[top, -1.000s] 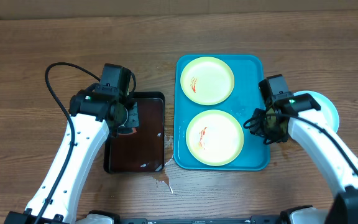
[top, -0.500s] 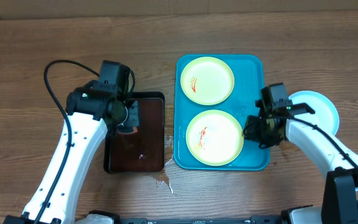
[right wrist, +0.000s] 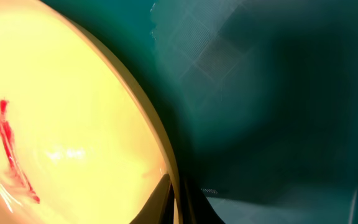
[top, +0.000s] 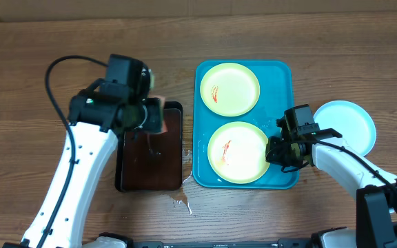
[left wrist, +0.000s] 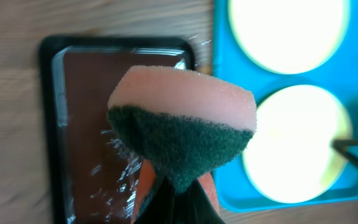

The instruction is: Clean dirty plates on tray and stack at the side

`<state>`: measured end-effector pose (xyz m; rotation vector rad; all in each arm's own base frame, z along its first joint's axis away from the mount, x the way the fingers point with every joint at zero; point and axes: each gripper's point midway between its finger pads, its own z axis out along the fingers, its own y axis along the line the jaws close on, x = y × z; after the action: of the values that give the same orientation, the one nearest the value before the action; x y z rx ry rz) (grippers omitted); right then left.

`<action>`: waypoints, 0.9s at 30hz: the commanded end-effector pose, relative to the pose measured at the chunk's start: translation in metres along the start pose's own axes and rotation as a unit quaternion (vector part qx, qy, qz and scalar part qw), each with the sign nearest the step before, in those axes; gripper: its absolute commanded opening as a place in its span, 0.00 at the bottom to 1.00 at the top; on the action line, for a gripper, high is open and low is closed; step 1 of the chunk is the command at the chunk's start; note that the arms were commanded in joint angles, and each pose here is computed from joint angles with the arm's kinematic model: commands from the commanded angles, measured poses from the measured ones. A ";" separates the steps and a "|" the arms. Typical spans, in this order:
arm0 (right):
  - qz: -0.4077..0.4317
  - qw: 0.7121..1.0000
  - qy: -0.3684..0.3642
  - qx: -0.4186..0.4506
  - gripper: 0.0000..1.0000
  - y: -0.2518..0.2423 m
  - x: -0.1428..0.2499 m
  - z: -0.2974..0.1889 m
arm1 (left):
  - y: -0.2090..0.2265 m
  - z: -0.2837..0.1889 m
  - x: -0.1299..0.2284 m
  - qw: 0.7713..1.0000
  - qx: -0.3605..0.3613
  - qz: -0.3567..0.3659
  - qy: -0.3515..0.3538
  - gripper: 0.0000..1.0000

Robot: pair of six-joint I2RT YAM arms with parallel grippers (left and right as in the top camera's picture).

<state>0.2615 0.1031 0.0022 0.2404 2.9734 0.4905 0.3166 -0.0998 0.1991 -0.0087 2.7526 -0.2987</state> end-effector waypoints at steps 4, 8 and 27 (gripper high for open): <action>0.008 1.000 0.006 0.021 0.06 -0.009 0.007 0.004 | -0.087 0.030 -0.001 0.994 0.092 0.063 0.009 0.04; 0.010 1.000 0.012 0.023 0.06 -0.010 0.010 0.004 | -0.142 0.074 0.014 0.988 0.119 0.091 0.032 0.04; 0.012 0.999 0.020 0.026 0.06 -0.012 0.014 0.004 | -0.146 0.189 0.067 0.990 0.028 0.022 0.139 0.04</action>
<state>0.2573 0.1022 0.0017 0.2616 2.9905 0.4856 0.2996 -0.2988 0.0323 0.2428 3.0312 -0.4847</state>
